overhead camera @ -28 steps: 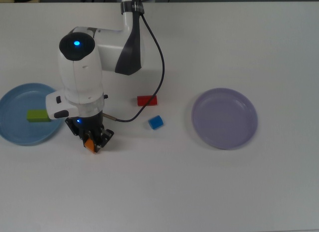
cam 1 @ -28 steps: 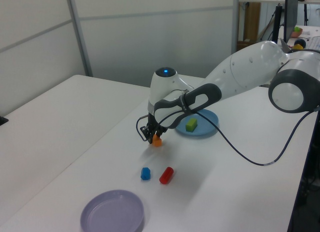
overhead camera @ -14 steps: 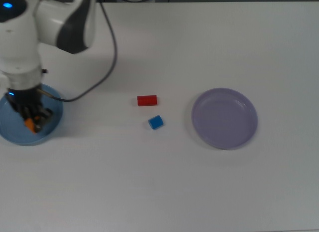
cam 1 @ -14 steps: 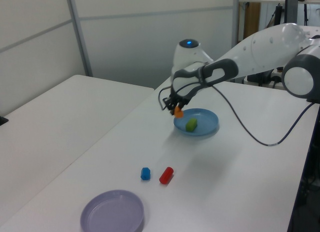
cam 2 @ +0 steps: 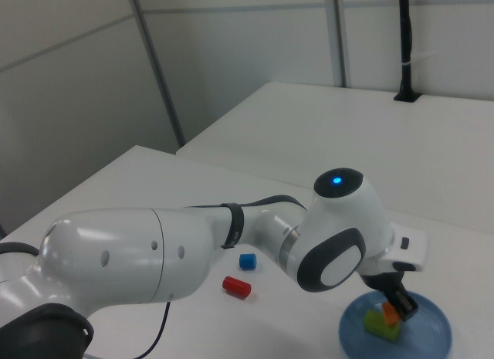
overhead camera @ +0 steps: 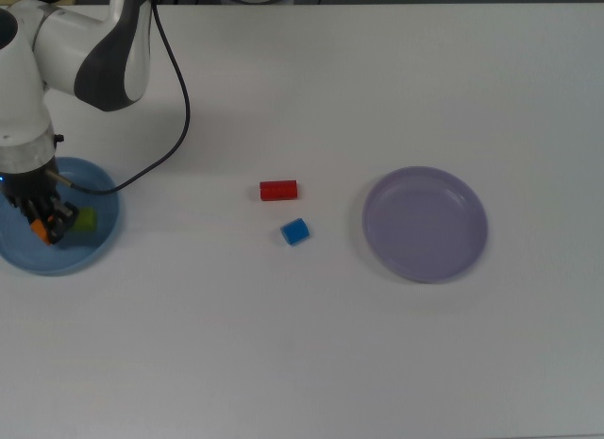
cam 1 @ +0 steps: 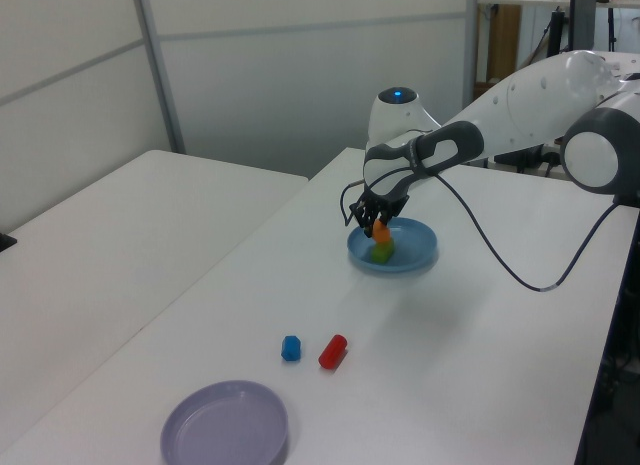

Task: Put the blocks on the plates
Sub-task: 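Carry the orange block onto the blue plate and release it, then move to the blue block and grasp it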

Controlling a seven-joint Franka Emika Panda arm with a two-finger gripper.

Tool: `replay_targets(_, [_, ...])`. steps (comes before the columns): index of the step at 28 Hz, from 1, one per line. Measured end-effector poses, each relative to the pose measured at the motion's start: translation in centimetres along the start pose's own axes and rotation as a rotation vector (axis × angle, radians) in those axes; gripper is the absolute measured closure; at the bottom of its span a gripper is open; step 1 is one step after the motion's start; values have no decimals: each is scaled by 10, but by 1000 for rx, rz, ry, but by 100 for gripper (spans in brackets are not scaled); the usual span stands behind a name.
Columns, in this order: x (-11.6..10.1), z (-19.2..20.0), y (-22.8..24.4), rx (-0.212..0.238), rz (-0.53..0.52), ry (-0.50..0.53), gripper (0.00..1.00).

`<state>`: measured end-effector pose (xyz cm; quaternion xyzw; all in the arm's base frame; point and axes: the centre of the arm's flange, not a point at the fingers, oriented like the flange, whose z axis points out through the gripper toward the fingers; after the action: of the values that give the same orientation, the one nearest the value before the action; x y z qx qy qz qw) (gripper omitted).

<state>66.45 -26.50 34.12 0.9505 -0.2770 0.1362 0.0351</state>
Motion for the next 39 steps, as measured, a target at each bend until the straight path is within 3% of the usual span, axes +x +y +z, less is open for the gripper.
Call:
replay_targets(4, [1,0,5,-2,7,1,54])
replay_targets(7, [2,-2,8,-4,11,4,38])
replay_targets(12, [2,-9,7,-5,9,-15,21])
replay_targets(16, [1,-29,-9,4,-11,-32,4])
replay_targets(18, [-2,-41,-25,16,-36,-36,0])
replay_targets(28, [-60,-71,-176,88,-295,-93,0])
replay_targets(33, [-88,-67,-211,85,-418,-154,0])
replay_targets(39, [-114,-61,-235,93,-653,-212,0])
